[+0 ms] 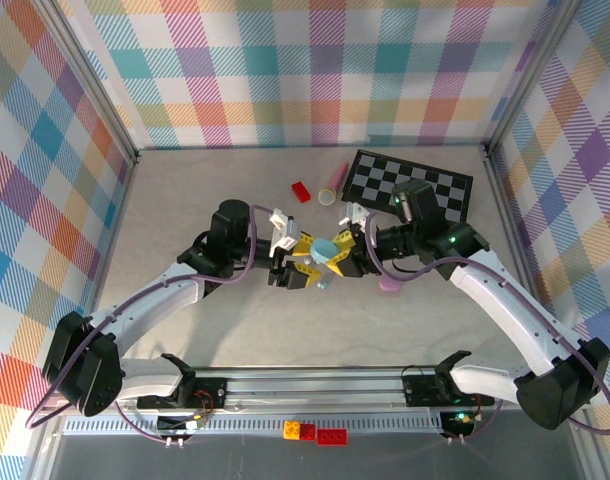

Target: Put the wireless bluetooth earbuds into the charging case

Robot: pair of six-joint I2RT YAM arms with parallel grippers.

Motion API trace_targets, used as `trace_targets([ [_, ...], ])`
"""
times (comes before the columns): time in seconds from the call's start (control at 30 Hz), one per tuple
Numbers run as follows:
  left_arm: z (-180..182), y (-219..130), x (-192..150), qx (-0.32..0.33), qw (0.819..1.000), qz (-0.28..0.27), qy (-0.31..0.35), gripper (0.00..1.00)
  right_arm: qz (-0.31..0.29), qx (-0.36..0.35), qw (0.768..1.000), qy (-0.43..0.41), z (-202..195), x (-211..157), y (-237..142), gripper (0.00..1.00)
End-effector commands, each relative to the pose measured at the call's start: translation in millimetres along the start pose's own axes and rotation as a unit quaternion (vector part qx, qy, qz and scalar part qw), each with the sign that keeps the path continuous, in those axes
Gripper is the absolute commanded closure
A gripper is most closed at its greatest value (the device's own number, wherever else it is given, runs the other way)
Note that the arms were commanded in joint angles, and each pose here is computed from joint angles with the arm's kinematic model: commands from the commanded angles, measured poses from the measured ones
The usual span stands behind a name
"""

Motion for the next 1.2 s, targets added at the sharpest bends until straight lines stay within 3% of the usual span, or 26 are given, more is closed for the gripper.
trace_targets([
  [0.0,-5.4,1.5,20.9,-0.029,0.999,-0.027,0.029,0.39,-0.003,0.026,1.000,-0.009,6.5,5.9,-2.0,0.64],
  [0.53,-7.6,3.1,26.0,-0.030,0.999,-0.032,0.025,0.40,0.018,0.016,1.000,0.008,-6.5,-2.9,8.2,0.65],
  [1.17,-7.0,5.5,25.3,-0.043,0.998,-0.035,0.014,0.56,0.026,0.004,1.000,-0.001,-8.3,-6.3,8.1,0.65],
])
Point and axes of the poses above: each hand's point on the last joint's axis, 136 mm out from that joint toward the fingers, its own y axis out along the fingers, its own z axis along the line the jaws close on, x = y × z, the point moved 7 cm from there along -y, back along the fingers, and after that the axes turned 7 degrees about y, right-handed, at the moved point
